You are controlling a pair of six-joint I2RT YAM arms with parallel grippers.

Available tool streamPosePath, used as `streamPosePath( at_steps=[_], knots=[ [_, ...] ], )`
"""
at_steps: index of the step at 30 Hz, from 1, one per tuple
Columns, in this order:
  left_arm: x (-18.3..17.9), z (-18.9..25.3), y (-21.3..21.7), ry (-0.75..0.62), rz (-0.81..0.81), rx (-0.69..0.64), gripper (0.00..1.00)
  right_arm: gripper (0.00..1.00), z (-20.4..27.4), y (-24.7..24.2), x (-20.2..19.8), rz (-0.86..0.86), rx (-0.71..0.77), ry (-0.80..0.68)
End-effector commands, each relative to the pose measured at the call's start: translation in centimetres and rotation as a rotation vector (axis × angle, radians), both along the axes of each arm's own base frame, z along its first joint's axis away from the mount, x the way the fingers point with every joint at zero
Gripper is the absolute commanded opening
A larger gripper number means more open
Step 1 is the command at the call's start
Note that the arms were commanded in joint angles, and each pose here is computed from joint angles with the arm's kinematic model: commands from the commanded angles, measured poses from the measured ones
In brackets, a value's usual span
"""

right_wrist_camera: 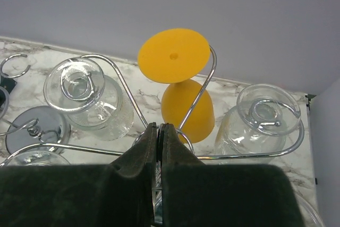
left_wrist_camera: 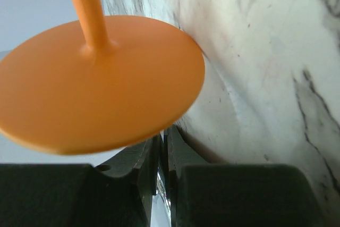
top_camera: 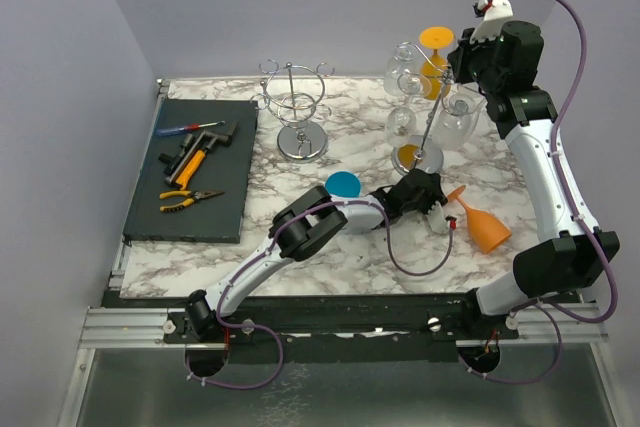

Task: Place the wine glass upside down on the wine glass rack
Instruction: Move the wine rack to the center of the board.

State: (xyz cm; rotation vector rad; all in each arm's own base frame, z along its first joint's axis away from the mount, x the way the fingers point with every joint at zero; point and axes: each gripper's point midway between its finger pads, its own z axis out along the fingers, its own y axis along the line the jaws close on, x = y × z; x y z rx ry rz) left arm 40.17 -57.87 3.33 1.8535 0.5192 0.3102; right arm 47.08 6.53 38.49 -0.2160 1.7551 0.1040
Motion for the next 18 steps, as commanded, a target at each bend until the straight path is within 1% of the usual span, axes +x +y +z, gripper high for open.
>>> streamPosePath(
  at_steps=[1, 6, 8, 11, 13, 15, 18],
  knots=[
    [4.4, -6.9, 4.3, 0.049, 0.120, 0.097, 0.15, 0.00, -0.7, -0.5, 1.0, 0.011, -0.051, -0.017],
    [4.3, -7.6, 5.2, 0.061, 0.126, 0.112, 0.16, 0.00, -1.8, -1.1, 1.4, -0.018, -0.060, 0.000],
    [4.1, -7.4, 5.7, 0.058, 0.128, 0.108, 0.20, 0.00, -1.6, -1.3, 1.4, -0.028, -0.062, -0.008],
    [3.4, -6.2, 6.1, 0.045, 0.121, 0.087, 0.36, 0.00, -1.3, -1.4, 1.4, -0.031, -0.063, -0.013],
    [2.5, -5.3, 6.5, 0.039, 0.107, 0.073, 0.44, 0.00, -1.2, -1.5, 1.5, -0.033, -0.064, -0.012],
    [1.5, -5.1, 7.2, 0.048, 0.096, 0.083, 0.46, 0.00, -1.1, -1.5, 1.5, -0.034, -0.064, -0.012],
    [-0.3, -4.6, 8.2, 0.053, 0.056, 0.107, 0.46, 0.00, -1.1, -1.7, 1.5, -0.039, -0.063, -0.010]
  ],
)
